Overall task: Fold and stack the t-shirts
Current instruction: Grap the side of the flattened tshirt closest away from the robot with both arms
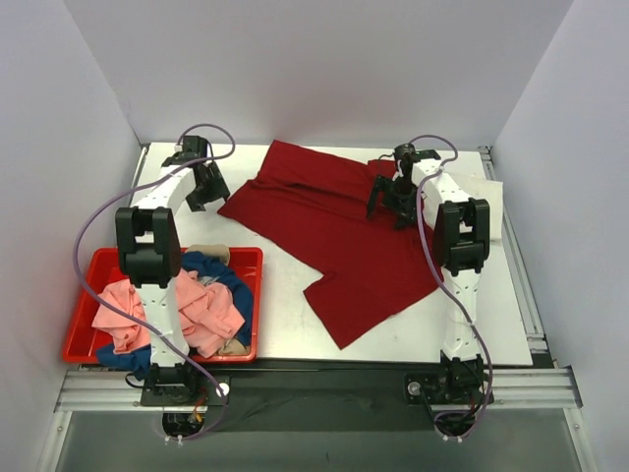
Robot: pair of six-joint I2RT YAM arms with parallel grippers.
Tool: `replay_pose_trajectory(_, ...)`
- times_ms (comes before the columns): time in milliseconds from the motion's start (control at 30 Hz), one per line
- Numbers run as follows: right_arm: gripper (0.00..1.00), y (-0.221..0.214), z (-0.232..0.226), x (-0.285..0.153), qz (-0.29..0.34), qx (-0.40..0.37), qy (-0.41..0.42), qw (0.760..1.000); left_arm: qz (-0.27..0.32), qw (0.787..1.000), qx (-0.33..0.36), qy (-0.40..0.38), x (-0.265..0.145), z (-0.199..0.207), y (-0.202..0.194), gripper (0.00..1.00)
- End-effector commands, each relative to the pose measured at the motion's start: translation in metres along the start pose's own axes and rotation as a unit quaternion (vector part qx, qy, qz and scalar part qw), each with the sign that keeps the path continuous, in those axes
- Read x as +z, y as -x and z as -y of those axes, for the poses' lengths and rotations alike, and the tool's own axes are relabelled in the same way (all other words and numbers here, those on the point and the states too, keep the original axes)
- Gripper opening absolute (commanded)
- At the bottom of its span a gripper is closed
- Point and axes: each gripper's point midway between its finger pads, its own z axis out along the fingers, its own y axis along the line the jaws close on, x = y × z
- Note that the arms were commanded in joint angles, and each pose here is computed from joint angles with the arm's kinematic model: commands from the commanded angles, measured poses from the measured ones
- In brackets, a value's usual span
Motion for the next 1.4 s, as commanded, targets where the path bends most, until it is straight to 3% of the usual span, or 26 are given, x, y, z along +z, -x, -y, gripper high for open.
replay_pose_trajectory(0, 0.89, 0.008, -0.004, -0.019, 0.028, -0.020, 0.002, 0.999, -0.002, 1.000, 0.009, 0.012, 0.017, 0.000, -0.002, 0.72)
replay_pose_trajectory(133, 0.89, 0.000, -0.005, -0.020, 0.025, -0.025, 0.000, 0.999, -0.010, 1.000, 0.015, 0.002, 0.024, 0.002, -0.006, 0.72)
replay_pose_trajectory(467, 0.89, -0.008, -0.017, -0.030, 0.034, -0.044, 0.007, 0.998, -0.042, 0.999, 0.013, 0.012, 0.044, -0.003, -0.027, 0.56)
replay_pose_trajectory(600, 0.89, -0.010, -0.026, -0.039, 0.041, -0.060, 0.018, 0.997, -0.048, 0.999, 0.012, 0.006, 0.050, 0.000, -0.030, 0.54)
replay_pose_trajectory(700, 0.89, -0.017, -0.037, -0.048, 0.043, -0.085, 0.031, 0.995, -0.050, 0.999, 0.013, 0.003, 0.051, 0.001, -0.031, 0.47)
replay_pose_trajectory(867, 0.88, -0.059, -0.051, -0.063, 0.028, -0.151, 0.042, 0.987, -0.057, 0.998, 0.016, -0.007, 0.054, 0.003, -0.036, 0.37)
replay_pose_trajectory(1000, 0.86, -0.108, -0.052, -0.070, -0.001, -0.215, 0.049, 0.975, -0.065, 0.998, 0.017, -0.015, 0.056, 0.006, -0.041, 0.14)
replay_pose_trajectory(1100, 0.84, -0.158, -0.050, -0.072, -0.033, -0.259, 0.051, 0.964, -0.068, 0.997, 0.017, -0.019, 0.054, 0.006, -0.043, 0.02)
replay_pose_trajectory(1200, 0.81, -0.205, -0.040, -0.069, -0.054, -0.299, 0.035, 0.952, -0.069, 0.997, 0.020, -0.018, 0.048, 0.003, -0.045, 0.00)
replay_pose_trajectory(1367, 0.78, -0.253, -0.032, -0.062, -0.052, -0.300, 0.034, 0.952, -0.066, 0.997, 0.023, -0.019, 0.034, -0.002, -0.048, 0.00)
